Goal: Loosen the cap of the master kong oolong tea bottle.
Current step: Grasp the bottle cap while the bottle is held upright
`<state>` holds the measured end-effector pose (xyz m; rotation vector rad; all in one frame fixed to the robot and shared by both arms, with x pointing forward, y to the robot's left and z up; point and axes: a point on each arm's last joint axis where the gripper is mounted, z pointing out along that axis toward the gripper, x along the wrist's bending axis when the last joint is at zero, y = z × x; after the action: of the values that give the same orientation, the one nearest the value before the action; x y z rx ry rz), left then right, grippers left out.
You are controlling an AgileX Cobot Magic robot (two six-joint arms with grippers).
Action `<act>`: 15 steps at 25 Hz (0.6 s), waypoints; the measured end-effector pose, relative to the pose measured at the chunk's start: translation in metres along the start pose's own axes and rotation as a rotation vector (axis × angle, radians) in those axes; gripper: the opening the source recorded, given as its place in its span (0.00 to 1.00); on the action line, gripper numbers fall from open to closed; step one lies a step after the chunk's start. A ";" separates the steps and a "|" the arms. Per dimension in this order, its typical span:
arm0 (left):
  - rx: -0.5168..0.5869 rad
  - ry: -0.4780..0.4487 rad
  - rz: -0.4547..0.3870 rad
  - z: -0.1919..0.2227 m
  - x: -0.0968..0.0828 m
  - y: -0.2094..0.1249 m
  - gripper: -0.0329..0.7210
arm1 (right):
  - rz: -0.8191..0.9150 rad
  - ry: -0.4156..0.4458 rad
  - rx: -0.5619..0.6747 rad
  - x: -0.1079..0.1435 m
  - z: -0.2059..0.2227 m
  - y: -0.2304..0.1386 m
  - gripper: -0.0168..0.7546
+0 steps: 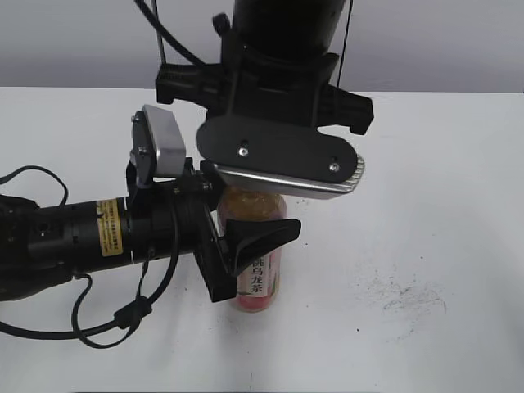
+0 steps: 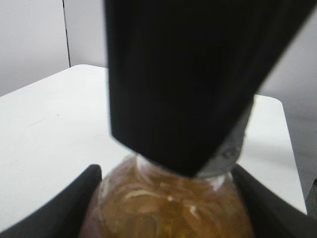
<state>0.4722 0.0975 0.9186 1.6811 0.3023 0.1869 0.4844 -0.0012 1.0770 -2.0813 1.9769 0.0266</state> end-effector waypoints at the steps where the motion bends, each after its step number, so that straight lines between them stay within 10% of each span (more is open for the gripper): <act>1: 0.000 -0.002 0.001 0.000 0.000 0.000 0.64 | -0.008 0.002 -0.002 0.000 0.000 0.000 0.37; 5: -0.001 -0.006 0.003 0.000 -0.001 0.000 0.64 | 0.212 0.002 -0.015 -0.001 -0.001 0.000 0.39; 10: 0.000 -0.001 -0.002 0.000 0.000 0.000 0.64 | 0.911 -0.028 -0.037 -0.006 -0.002 0.001 0.76; 15: 0.000 -0.001 -0.003 0.000 0.000 0.000 0.64 | 1.660 -0.016 -0.035 -0.005 -0.002 0.001 0.77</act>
<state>0.4721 0.0975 0.9186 1.6801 0.3046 0.1841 0.4831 0.0035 1.0802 0.0496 2.9629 0.3640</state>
